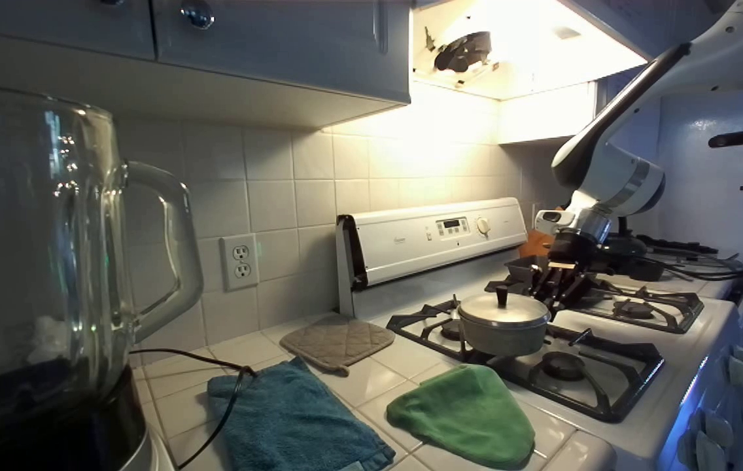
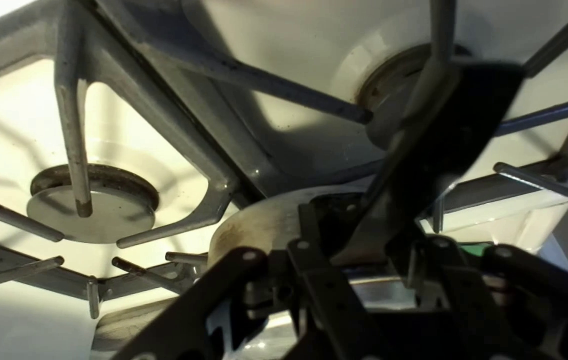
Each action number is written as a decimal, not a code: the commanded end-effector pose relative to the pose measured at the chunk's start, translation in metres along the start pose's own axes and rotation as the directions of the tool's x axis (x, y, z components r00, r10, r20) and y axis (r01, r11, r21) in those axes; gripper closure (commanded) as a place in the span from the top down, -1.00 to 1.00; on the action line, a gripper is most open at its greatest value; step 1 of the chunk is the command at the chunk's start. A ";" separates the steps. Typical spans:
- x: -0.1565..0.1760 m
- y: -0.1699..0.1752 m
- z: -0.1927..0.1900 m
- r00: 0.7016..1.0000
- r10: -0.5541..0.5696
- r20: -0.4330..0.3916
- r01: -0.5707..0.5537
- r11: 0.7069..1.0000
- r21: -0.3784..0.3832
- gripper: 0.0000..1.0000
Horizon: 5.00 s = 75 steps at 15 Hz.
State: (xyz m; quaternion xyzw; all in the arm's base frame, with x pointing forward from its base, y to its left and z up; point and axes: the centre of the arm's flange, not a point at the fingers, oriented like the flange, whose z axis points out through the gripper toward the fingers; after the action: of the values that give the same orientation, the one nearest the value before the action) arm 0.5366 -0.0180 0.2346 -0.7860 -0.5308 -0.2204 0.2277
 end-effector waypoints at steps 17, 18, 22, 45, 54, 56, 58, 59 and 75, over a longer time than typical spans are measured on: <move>-0.026 -0.005 -0.037 0.945 -0.290 0.152 0.261 0.947 0.189 -0.74; -0.026 -0.005 -0.037 0.940 -0.302 0.161 0.269 0.943 0.198 -0.74; -0.024 -0.007 -0.039 0.920 -0.337 0.198 0.295 0.931 0.213 -0.74; 0.027 -0.022 -0.086 0.898 -0.361 0.249 0.374 0.928 -0.002 1.00; 0.115 -0.071 -0.089 0.877 -0.349 0.330 0.422 0.887 -0.185 1.00; 0.130 -0.082 -0.078 0.868 -0.346 0.357 0.435 0.877 -0.206 1.00; 0.142 -0.092 -0.065 0.849 -0.351 0.396 0.457 0.863 -0.215 1.00; 0.147 -0.097 -0.059 0.840 -0.354 0.410 0.466 0.859 -0.213 1.00; 0.219 -0.143 0.002 0.875 -0.277 0.396 0.325 0.944 -0.058 1.00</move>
State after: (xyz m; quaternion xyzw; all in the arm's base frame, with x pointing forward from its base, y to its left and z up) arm 0.4736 0.1743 0.3729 -0.7096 -0.6882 -0.1505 0.0164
